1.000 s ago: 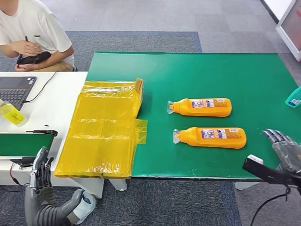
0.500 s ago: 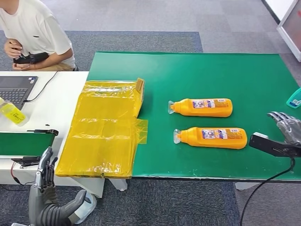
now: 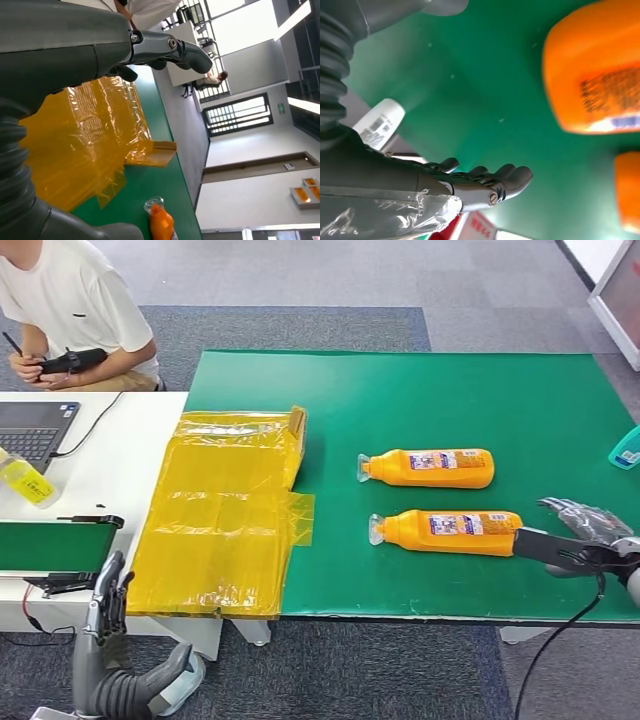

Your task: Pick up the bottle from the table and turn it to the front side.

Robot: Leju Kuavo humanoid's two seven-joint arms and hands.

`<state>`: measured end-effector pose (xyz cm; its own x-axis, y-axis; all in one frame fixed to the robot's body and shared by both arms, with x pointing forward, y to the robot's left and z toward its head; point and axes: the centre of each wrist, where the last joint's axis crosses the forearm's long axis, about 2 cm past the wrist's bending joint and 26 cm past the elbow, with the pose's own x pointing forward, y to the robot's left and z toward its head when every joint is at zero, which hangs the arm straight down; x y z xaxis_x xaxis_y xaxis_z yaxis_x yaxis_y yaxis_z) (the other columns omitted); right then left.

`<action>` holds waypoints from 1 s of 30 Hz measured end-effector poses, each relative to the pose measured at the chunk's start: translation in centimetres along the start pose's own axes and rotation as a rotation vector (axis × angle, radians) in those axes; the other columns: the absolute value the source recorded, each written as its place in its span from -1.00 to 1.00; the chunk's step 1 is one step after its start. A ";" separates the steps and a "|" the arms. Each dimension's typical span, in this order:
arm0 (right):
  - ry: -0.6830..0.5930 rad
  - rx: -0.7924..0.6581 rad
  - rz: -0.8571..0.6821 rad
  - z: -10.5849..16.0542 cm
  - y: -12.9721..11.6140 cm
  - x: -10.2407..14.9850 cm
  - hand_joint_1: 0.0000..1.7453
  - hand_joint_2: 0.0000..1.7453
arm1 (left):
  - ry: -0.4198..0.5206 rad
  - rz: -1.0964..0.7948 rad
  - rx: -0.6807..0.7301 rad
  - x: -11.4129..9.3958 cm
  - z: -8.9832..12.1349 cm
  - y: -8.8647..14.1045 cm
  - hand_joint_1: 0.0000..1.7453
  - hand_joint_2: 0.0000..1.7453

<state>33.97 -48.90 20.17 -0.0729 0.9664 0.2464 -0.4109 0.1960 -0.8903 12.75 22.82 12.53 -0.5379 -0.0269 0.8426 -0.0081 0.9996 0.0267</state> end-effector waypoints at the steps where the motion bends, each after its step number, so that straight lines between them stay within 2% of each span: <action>1: -0.003 0.010 -0.001 -0.2 0.1 0.1 -1.00 1.00 | 0.001 0.002 -0.002 0.0 0.0 0.0 -1.00 1.00; 11: -0.016 0.058 -0.004 -1.2 0.5 0.6 -1.00 1.00 | 0.011 0.009 -0.016 -0.3 0.2 -0.1 -1.00 1.00; 18: -0.101 0.128 -0.131 -1.4 0.4 1.3 -1.00 1.00 | 0.008 0.025 -0.033 -0.4 0.2 -0.5 -1.00 1.00; 25: -0.125 0.121 -0.100 -1.9 1.0 2.0 -1.00 1.00 | 0.018 0.055 -0.081 -0.8 0.3 -1.6 -1.00 1.00; 30: -0.151 0.101 -0.073 -3.7 2.4 3.3 -1.00 1.00 | 0.028 0.082 -0.117 -1.5 0.3 -2.6 -1.00 1.00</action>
<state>36.14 -44.67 17.40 -0.1719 0.9128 0.3705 -0.5089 0.2398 -0.8267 13.30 20.24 11.04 -0.5087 0.0527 0.8593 0.1341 0.9908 0.0186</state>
